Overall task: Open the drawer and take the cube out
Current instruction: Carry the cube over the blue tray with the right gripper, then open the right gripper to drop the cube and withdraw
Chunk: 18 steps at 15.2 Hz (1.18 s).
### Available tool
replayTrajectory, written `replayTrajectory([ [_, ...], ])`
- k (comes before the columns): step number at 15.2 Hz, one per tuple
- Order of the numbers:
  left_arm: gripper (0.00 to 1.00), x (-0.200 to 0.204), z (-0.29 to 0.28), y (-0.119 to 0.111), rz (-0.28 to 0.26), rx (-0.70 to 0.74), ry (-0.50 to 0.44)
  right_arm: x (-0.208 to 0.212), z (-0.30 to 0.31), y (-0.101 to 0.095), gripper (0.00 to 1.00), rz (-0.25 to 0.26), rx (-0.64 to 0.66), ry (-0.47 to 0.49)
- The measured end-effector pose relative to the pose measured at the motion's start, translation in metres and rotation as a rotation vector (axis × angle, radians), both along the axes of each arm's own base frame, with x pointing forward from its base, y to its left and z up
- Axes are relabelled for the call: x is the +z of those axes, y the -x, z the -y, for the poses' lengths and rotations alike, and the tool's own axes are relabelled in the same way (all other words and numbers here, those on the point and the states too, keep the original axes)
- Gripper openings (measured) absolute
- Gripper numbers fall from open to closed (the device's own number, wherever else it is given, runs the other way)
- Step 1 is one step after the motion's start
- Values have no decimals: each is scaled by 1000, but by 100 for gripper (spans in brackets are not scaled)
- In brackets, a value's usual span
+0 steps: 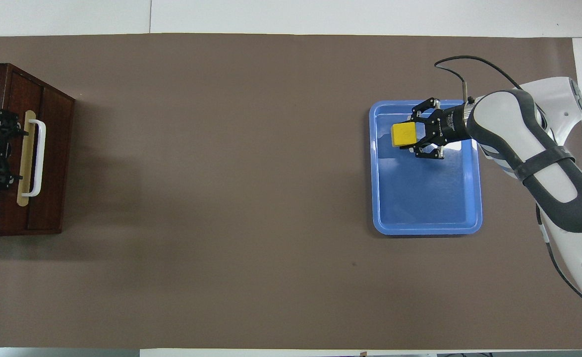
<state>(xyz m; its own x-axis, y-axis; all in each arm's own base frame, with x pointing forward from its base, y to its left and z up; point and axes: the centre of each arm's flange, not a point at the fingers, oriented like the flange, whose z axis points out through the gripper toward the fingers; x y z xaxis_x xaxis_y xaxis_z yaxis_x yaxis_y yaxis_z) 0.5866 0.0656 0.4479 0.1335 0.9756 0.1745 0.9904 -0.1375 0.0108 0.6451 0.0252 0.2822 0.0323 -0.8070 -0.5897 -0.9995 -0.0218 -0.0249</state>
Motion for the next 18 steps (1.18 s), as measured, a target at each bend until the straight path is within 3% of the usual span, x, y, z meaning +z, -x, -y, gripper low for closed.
replayTrajectory([
  [4,100,6,32,-3,8,-55,0,-11,-1,7,56,-12,13,3],
  [7,100,39,55,-5,-6,-127,-1,-14,-2,9,56,-7,12,10],
  [13,100,127,96,15,-189,-695,91,-14,-4,9,56,1,23,11],
  [18,100,137,112,31,-278,-1074,153,-14,-4,9,78,8,31,11],
])
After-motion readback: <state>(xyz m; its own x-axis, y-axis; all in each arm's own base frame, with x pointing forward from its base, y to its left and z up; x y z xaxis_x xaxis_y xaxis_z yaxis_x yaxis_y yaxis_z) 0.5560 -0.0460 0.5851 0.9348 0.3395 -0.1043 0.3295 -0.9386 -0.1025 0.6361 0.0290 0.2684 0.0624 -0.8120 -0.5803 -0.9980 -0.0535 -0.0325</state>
